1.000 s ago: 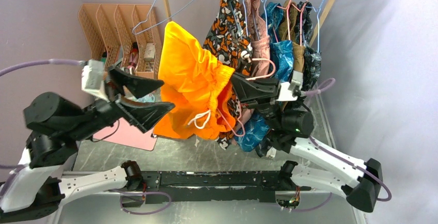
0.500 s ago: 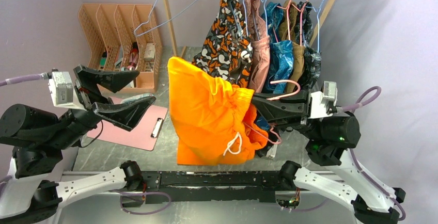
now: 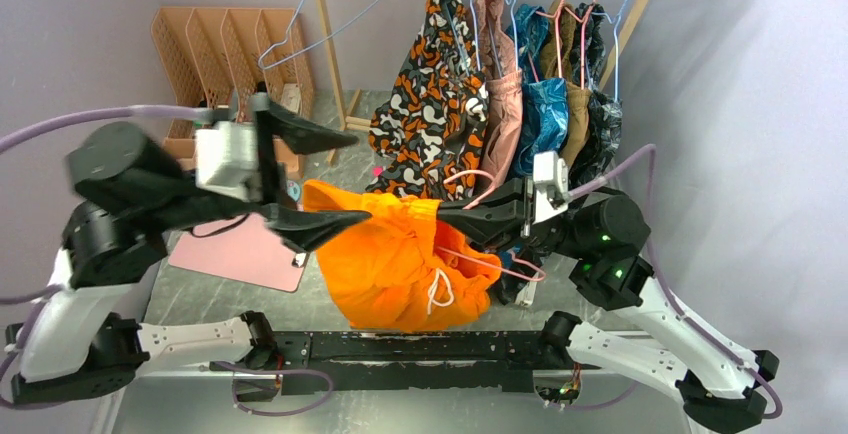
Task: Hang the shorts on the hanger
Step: Hang the shorts on the hanger.
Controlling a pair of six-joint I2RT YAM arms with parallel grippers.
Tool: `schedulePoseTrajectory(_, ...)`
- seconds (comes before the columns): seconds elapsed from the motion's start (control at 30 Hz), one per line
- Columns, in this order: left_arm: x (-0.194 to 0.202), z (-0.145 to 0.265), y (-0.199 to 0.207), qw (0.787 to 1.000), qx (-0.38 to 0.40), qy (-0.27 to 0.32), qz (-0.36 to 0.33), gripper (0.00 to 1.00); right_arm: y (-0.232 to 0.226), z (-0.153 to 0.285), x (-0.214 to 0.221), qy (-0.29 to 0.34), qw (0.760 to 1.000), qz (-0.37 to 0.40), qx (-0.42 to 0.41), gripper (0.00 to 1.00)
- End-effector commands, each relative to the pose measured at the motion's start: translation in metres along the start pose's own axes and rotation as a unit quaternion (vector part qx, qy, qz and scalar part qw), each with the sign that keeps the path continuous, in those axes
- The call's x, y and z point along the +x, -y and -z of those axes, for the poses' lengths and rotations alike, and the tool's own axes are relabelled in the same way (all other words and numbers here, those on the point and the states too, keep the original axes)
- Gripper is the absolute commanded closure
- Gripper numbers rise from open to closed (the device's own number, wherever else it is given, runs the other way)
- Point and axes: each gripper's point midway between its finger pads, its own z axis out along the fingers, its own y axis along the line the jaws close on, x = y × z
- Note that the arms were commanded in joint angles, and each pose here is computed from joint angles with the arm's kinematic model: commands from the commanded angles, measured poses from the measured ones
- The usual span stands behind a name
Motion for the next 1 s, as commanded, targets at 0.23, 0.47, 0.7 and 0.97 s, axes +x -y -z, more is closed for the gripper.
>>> schedulePoseTrajectory(0.23,0.117,-0.002,0.029,0.973,0.080,-0.209,0.064,0.01,-0.012,0.003,0.015,0.005,0.999,-0.017,-0.036,1.00)
schedulePoseTrajectory(0.47,0.137,0.004,0.030,0.960,0.072,-0.254,0.092,0.08,-0.016,0.002,0.023,0.017,0.998,-0.035,-0.048,1.00)
schedulePoseTrajectory(0.7,0.169,0.012,0.032,0.942,0.067,-0.310,0.111,0.21,-0.017,0.001,0.026,0.021,0.998,-0.041,-0.051,1.00)
schedulePoseTrajectory(0.97,0.147,0.021,0.018,0.954,0.024,-0.286,0.086,0.31,-0.017,0.000,0.029,0.022,0.997,-0.046,-0.054,1.00)
